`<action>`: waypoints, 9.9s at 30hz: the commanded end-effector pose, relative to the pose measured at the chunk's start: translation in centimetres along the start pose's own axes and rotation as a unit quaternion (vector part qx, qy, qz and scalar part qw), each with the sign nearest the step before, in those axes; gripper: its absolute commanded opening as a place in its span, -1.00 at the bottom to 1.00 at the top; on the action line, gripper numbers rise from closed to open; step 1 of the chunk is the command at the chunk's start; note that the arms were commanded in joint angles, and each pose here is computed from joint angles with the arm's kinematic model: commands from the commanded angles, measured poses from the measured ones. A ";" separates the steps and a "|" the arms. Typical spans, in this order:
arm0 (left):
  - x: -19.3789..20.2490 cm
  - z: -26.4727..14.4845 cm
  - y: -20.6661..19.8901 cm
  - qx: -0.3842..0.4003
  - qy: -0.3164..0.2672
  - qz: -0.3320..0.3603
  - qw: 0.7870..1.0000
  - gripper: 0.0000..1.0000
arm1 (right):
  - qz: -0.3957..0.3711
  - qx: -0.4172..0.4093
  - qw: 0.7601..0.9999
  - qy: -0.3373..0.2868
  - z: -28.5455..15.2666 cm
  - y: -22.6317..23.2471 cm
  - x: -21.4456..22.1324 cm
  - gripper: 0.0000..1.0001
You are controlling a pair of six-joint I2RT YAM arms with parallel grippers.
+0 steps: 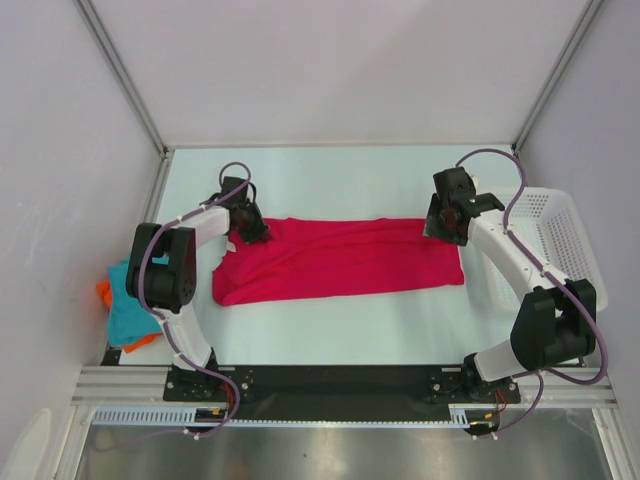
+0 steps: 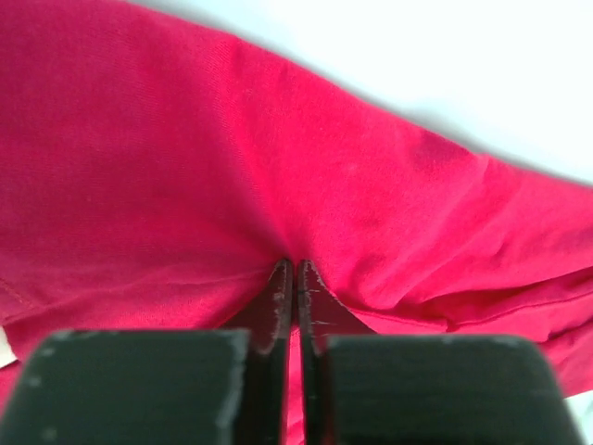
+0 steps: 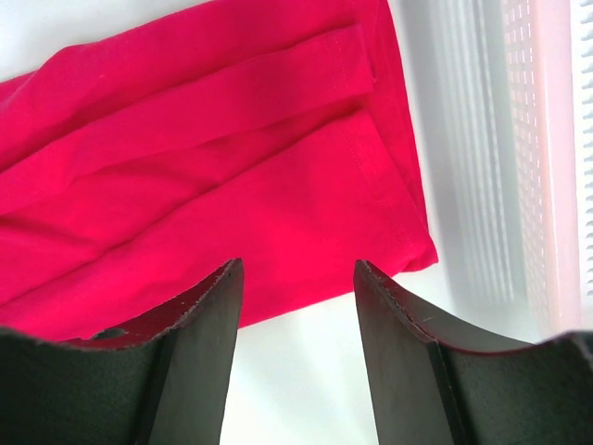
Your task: Fold and stack the t-shirts
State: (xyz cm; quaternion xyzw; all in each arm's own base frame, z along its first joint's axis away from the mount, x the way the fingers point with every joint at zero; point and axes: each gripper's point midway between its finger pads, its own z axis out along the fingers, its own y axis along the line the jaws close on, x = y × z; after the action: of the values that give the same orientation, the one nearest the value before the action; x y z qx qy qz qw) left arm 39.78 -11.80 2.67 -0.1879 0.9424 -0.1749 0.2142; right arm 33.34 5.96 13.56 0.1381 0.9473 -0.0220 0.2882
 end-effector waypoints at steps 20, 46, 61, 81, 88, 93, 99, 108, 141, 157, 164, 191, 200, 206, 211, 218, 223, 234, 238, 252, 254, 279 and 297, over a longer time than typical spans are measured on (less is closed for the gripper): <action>1.8 -5.3 -2.7 0.030 -0.028 0.045 0.998 -0.77 | 0.009 -0.003 1.000 -0.010 0.1 0.0 0.2 0.11; 6.2 -7.9 -4.0 0.073 -0.011 0.062 0.995 -0.40 | 0.012 0.005 1.000 0.001 1.2 -0.5 1.0 0.11; 9.4 -7.9 -3.1 0.042 -0.008 0.090 0.995 -0.48 | 0.011 0.000 1.000 -0.001 1.1 -0.1 0.7 0.11; 6.7 -8.5 -1.9 -0.015 -0.055 0.121 0.991 -0.03 | 0.009 0.005 1.000 -0.001 1.2 -0.4 0.6 0.11; 8.8 -5.2 -1.6 -0.002 -0.012 0.108 0.994 -0.13 | 0.010 0.005 1.000 0.000 1.1 -0.4 0.6 0.10; 9.6 -4.4 -1.0 -0.005 0.000 0.102 0.995 -0.72 | 0.007 0.013 1.000 0.000 1.1 -0.9 0.7 0.10; 9.1 -6.0 -1.2 -0.002 -0.016 0.102 0.995 -0.99 | 0.011 0.010 1.000 0.002 1.4 -0.6 0.8 0.10; 10.2 -9.9 -1.2 0.030 -0.036 0.092 0.995 -1.00 | 0.007 0.004 1.000 0.006 1.6 0.1 1.1 0.09; 5.7 -13.7 -0.6 -0.018 -0.108 0.049 0.993 0.92 | -0.003 0.005 1.000 -0.003 0.0 -0.4 1.3 0.09; -3.1 -9.1 5.5 -0.118 -0.123 -0.036 0.985 0.89 | -0.010 0.011 1.000 -0.002 -0.2 -1.8 1.9 0.09; -4.3 -7.5 5.5 -0.121 -0.121 -0.035 0.985 0.86 | -0.008 0.011 1.000 0.003 0.4 -2.0 1.7 0.09; -8.0 -3.7 5.4 -0.109 -0.115 -0.054 0.986 0.15 | -0.015 0.026 0.999 0.026 3.2 -1.5 1.2 0.09; -7.4 -3.9 6.1 -0.112 -0.114 -0.062 0.985 0.01 | -0.016 0.027 0.999 0.026 3.1 -1.6 1.3 0.09; -6.8 -3.9 6.9 -0.122 -0.114 -0.061 0.984 0.01 | -0.016 0.024 0.999 0.028 3.3 -1.5 1.4 0.08; -6.1 -3.7 7.1 -0.116 -0.111 -0.069 0.985 0.01 | -0.018 0.028 0.999 0.029 3.3 -1.7 1.5 0.08; -6.0 -2.9 7.5 -0.118 -0.103 -0.073 0.985 -0.76 | -0.018 0.028 0.999 0.030 3.3 -1.6 1.4 0.08; -6.9 -3.7 7.3 -0.120 -0.112 -0.078 0.983 -1.00 | -0.018 0.028 0.999 0.029 3.3 -1.6 1.4 0.08; -10.9 -6.2 9.6 -0.134 -0.139 -0.105 0.976 -1.00 | -0.013 0.033 0.999 0.027 3.4 -1.6 1.2 0.12; -11.6 -5.9 9.2 -0.116 -0.135 -0.104 0.978 -0.68 | -0.004 0.035 0.999 0.028 3.6 -1.7 1.2 0.15; -9.6 -7.9 5.6 -0.053 -0.130 -0.078 0.987 0.49 | 0.005 0.023 0.999 0.031 6.9 1.2 -1.9 0.22; -8.1 -7.7 5.1 -0.050 -0.121 -0.065 0.989 0.50 | 0.006 0.019 1.000 0.021 7.1 2.1 -3.6 0.22; -5.1 -7.7 4.8 -0.035 -0.104 -0.050 0.993 0.49 | -0.014 0.066 0.997 0.035 12.5 1.7 -5.4 0.22; -5.1 -7.6 4.8 -0.034 -0.103 -0.049 0.993 0.48 | -0.019 0.050 0.998 0.041 12.6 2.5 -4.6 -1.00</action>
State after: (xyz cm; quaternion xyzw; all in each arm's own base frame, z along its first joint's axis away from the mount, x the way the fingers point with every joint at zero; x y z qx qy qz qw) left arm 38.16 -3.51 6.93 -0.2720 0.9185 -0.1202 0.2606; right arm 43.68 5.18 4.32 0.1379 0.9625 -0.0790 0.2197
